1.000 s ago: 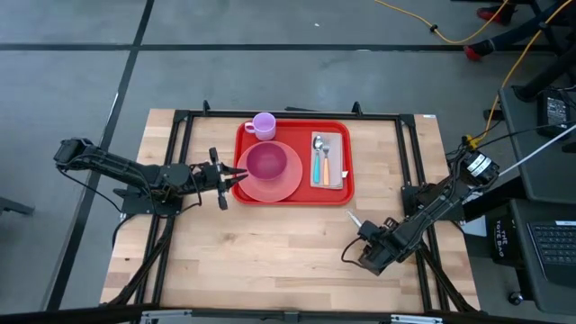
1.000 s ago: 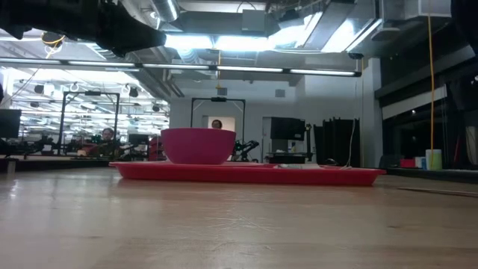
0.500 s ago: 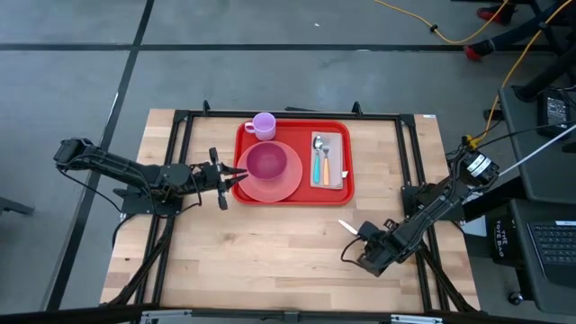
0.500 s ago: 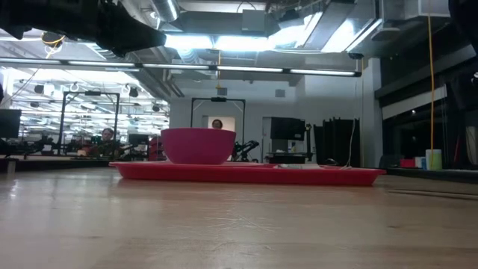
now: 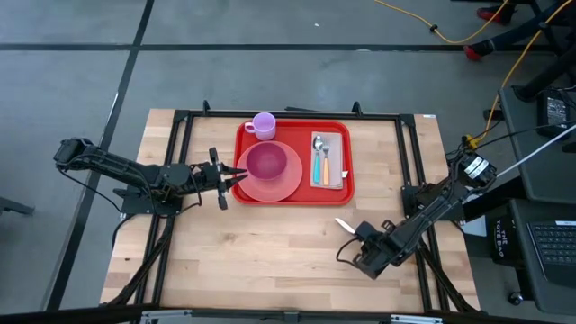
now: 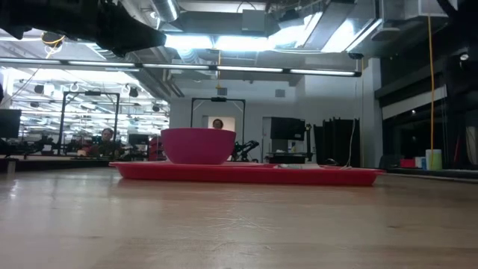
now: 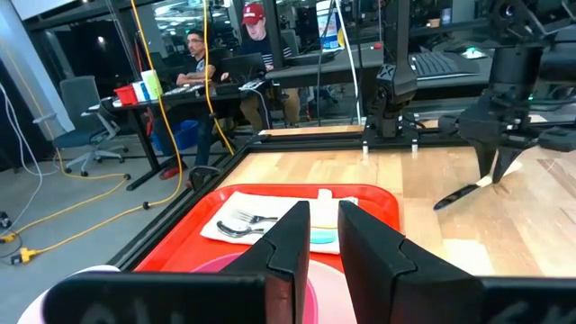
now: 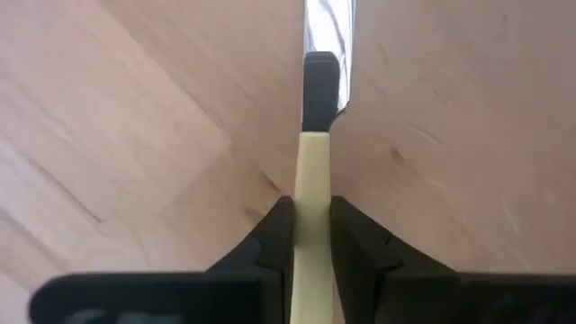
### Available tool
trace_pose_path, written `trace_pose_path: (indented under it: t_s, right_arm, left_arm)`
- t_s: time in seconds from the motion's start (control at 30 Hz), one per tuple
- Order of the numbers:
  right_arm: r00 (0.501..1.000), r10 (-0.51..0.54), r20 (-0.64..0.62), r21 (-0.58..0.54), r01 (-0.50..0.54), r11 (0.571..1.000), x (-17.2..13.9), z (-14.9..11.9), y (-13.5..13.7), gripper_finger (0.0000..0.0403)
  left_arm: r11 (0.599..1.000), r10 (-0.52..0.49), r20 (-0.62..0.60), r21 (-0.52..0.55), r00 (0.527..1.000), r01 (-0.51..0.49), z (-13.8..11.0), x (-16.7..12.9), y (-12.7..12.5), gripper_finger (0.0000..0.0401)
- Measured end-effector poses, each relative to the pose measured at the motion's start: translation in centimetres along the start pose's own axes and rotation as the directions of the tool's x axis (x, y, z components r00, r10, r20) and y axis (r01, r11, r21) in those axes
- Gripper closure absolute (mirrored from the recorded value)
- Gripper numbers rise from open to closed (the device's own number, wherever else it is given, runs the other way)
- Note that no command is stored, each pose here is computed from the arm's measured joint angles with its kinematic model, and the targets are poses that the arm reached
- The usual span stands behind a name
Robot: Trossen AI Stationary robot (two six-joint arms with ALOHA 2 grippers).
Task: Set up tray
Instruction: Put the yellow knife beside the orange fork on the brown napkin
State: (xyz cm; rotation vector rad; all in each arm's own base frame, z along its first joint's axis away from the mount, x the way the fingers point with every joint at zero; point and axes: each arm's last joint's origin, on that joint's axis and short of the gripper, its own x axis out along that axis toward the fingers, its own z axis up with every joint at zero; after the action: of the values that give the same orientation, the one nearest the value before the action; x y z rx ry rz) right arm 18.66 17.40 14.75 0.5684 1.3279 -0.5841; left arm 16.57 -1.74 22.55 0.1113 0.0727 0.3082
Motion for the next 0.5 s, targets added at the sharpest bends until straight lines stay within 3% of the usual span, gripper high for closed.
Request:
trace_pose_path:
  t_s: [0.5]
  right_arm:
    - [0.992, 0.061, 0.110, -0.052, -0.055, 0.997, -2.1, 0.6, 1.0, 0.0345]
  left_arm:
    - [1.000, 0.000, 0.000, 0.000, 1.000, 0.000, 0.0, 0.0, 0.0, 0.0347]
